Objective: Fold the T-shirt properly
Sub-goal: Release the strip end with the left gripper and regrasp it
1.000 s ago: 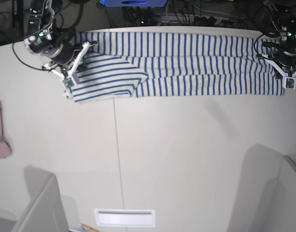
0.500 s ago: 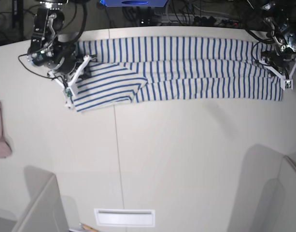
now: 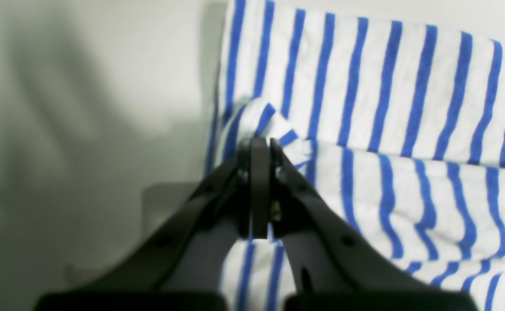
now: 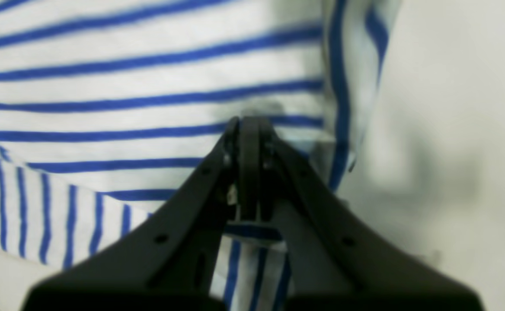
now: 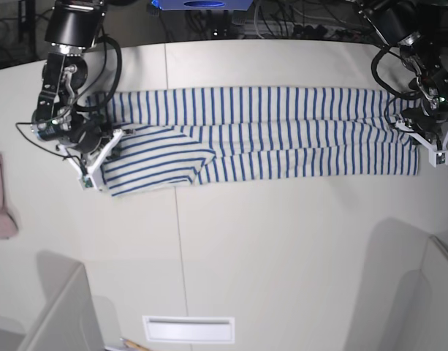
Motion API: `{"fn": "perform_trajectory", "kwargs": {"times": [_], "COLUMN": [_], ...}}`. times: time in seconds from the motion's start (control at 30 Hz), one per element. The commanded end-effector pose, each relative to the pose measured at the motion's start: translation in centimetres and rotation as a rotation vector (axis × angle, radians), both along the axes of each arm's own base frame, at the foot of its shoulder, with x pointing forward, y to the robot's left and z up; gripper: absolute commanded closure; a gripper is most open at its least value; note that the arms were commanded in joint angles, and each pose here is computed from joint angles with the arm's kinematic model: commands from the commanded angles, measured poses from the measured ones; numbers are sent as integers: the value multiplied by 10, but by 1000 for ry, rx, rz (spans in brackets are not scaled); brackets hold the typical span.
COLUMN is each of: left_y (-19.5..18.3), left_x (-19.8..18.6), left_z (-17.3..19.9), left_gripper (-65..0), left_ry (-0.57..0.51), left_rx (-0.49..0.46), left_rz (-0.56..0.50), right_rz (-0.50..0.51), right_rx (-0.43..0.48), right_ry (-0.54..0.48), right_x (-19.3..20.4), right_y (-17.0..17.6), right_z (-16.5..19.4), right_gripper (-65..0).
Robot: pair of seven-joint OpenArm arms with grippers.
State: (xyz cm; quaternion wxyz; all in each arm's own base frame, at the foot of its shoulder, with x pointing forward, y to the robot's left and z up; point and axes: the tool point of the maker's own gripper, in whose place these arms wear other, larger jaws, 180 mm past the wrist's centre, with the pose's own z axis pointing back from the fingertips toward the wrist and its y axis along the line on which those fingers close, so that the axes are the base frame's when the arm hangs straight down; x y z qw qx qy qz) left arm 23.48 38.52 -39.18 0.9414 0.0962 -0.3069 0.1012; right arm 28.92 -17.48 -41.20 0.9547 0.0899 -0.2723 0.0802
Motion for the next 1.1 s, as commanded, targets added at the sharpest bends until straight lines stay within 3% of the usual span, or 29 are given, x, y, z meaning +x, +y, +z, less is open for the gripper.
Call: {"fn": "perform_trajectory", "kwargs": {"times": [0.0,0.13,0.23,0.4,0.63,0.77,0.9,0.97,1.07], "left_y": [17,41,50,63,62,52,45,49,43], "left_x": [10,-6,-34,-81,-89,-78,-64,-54,-39], "left_z": [30,72,85,77,71,71,63,59,41], "left_gripper": [0,0,0,0,0,-324,-587,-640,-620], "left_ry": [-60,-110,-64,35,56,-6,-87,-85,-42], "left_rx": [66,164,231,257,248,193,77,62,11], "left_rz": [3,53,-3,2,4,-14,-15,-22,-72], "right_rz": [5,17,29,36,5,-17,-23,-26,-28], "right_rx": [-13,-18,-19,-2,81,119,126,128,130], "right_ry": [-74,-126,-152,-150,-96,-87,-69,-65,-78], "right_x": [14,9,-4,-41,-79,-94,-102,-106,-105], "right_y": [-3,4,14,31,54,64,65,65,65], "right_z": [22,38,47,51,31,25,21,19,21], "right_gripper": [0,0,0,0,0,0,0,0,0]}}
